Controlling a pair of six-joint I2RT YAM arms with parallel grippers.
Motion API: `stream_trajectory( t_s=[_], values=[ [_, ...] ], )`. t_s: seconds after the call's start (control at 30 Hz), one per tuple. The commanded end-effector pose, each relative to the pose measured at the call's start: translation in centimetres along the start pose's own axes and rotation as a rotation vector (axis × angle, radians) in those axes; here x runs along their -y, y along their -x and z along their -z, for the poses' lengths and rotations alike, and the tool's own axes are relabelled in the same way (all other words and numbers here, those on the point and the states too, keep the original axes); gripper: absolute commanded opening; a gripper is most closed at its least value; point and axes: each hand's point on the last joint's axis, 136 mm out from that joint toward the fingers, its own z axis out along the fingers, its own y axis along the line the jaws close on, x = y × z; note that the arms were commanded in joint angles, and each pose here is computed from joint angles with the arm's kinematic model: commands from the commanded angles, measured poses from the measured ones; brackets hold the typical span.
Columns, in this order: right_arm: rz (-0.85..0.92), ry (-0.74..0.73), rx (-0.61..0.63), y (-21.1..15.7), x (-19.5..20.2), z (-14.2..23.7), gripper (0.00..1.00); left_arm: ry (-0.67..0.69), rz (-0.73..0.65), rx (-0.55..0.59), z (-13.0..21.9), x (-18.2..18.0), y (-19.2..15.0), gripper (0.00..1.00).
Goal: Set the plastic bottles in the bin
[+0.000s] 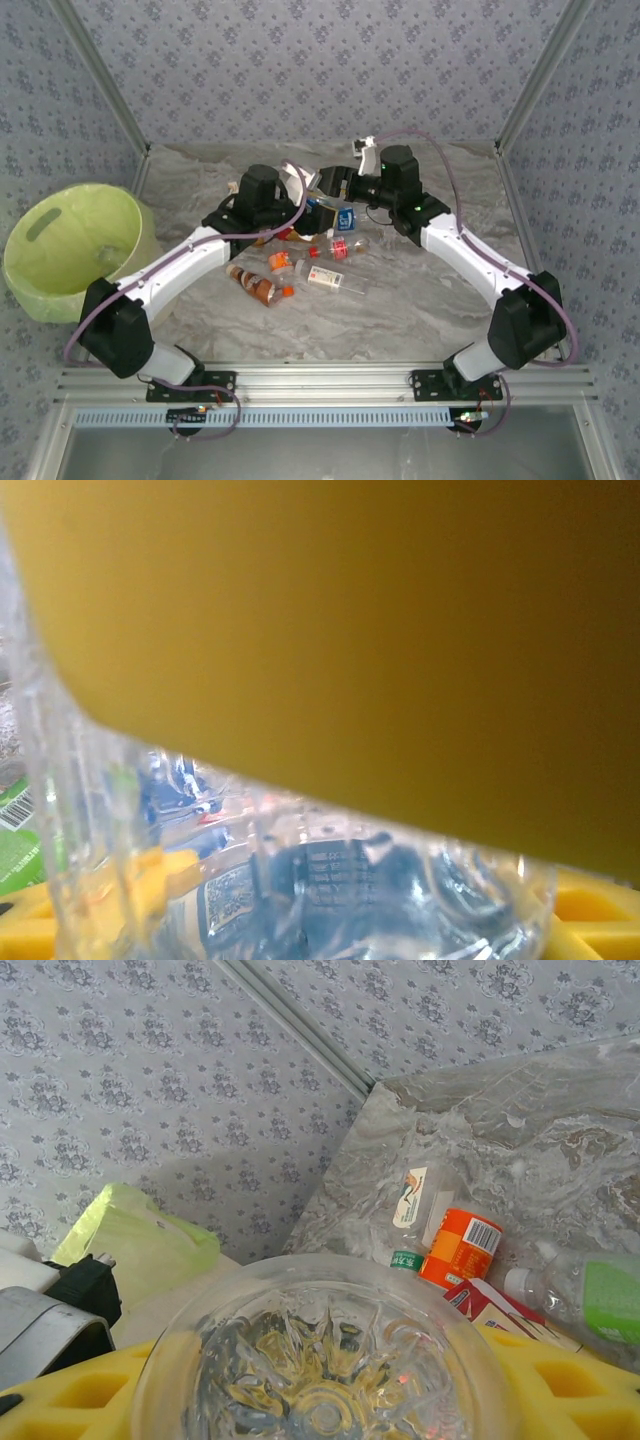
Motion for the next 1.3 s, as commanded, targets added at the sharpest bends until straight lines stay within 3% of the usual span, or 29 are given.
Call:
stream_trajectory(
  t_s=[0.0, 0.3, 0.53, 0.83, 1.03, 1.1, 1.13, 1.17, 1.27],
  values=[
    [0.026, 0.045, -0.012, 0.1, -1.4, 0.1, 0.61, -0.013, -0.024, 0.032, 0.7, 0.7, 1.0, 0.58],
    [0.011, -0.006, -0.002, 0.2, -0.6, 1.0, 0.76, 0.025, 0.005, 0.013, 0.1, -0.3, 0.2, 0.50],
    [0.013, -0.045, 0.066, 1.6, -0.5, 3.0, 0.99, 0.066, 0.035, 0.005, -0.1, -1.3, -0.2, 0.44],
    [0.013, -0.267, 0.295, 2.5, 4.2, 7.6, 1.00, 0.200, 0.070, 0.040, 1.8, -3.3, 0.4, 0.32],
    [0.009, -0.334, 0.307, 2.1, 5.9, 8.6, 1.00, 0.366, 0.073, 0.127, 6.4, -4.4, 2.1, 0.24],
    [0.001, -0.342, 0.319, 2.0, 6.3, 8.6, 1.00, 0.421, 0.067, 0.143, 8.2, -4.5, 2.8, 0.19],
    [-0.006, -0.351, 0.325, 2.0, 6.6, 8.6, 1.00, 0.455, 0.063, 0.154, 9.3, -4.6, 3.2, 0.12],
    [-0.009, -0.356, 0.327, 2.0, 6.9, 8.5, 1.00, 0.487, 0.062, 0.159, 10.3, -4.8, 3.5, 0.00],
    [-0.009, -0.356, 0.324, 1.9, 7.2, 8.2, 1.00, 0.553, 0.044, 0.190, 13.1, -4.7, 4.6, 0.00]
  ],
)
